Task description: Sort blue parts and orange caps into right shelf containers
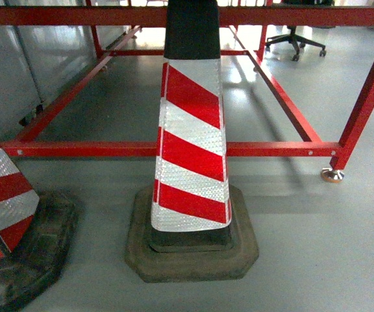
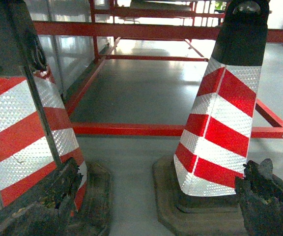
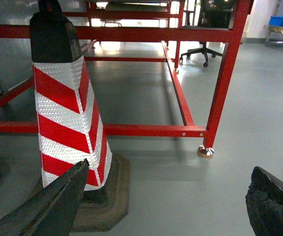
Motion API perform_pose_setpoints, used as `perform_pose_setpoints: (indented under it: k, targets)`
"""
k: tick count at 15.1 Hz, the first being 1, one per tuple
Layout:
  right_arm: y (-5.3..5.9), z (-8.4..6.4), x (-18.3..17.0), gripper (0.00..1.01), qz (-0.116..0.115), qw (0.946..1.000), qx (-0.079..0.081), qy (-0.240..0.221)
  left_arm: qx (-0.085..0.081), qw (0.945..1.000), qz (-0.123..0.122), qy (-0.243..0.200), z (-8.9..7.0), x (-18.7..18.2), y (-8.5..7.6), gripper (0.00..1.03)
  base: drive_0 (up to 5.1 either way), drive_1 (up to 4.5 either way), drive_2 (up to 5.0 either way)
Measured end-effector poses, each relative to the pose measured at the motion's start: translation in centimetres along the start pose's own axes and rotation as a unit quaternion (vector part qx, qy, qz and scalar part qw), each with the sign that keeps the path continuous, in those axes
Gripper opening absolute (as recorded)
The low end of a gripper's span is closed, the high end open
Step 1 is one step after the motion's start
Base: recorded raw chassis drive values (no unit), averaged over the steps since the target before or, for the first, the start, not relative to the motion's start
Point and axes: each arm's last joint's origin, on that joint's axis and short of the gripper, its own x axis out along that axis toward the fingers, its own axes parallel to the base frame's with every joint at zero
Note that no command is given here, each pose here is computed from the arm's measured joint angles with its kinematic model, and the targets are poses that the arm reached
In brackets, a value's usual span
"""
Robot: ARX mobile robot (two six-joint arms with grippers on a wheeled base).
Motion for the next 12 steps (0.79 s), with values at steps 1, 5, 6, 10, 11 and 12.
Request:
perform_pose_setpoints:
  k: [1, 5, 6, 10, 11, 12]
  targets:
    - [0.0, 0.0, 0.0, 0.98, 0.0, 1.0, 0.0, 0.0, 0.0, 1.0, 0.0, 0.0, 0.0, 0.0, 0.0, 0.98, 0.0, 0.0, 0.0]
    - [0.0, 0.0, 0.0, 0.98, 0.0, 1.0, 0.0, 0.0, 0.0, 1.0, 0.0, 0.0, 0.0, 0.0, 0.0, 0.98, 0.0, 0.0, 0.0]
    - [0.0, 0.0, 0.0, 0.98, 0.0, 1.0, 0.0, 0.0, 0.0, 1.0, 0.0, 0.0, 0.0, 0.0, 0.0, 0.98, 0.0, 0.0, 0.0]
    - [0.0, -0.03, 0.0, 0.98, 0.0, 1.0, 0.0, 0.002, 0.0, 1.0, 0.0, 0.002, -0.03, 0.0, 0.0, 0.98, 0.0, 0.0, 0.0]
    - [0.0, -0.03, 0.0, 0.98, 0.0, 1.0, 0.0, 0.002, 0.0, 1.0, 0.0, 0.002, -0.03, 0.0, 0.0, 0.98, 0.0, 0.0, 0.0]
    - [0.0, -0.03, 0.0, 0.98, -0.001, 1.0, 0.0, 0.002, 0.0, 1.0, -0.001, 0.001, -0.03, 0.0, 0.0, 0.98, 0.0, 0.0, 0.0]
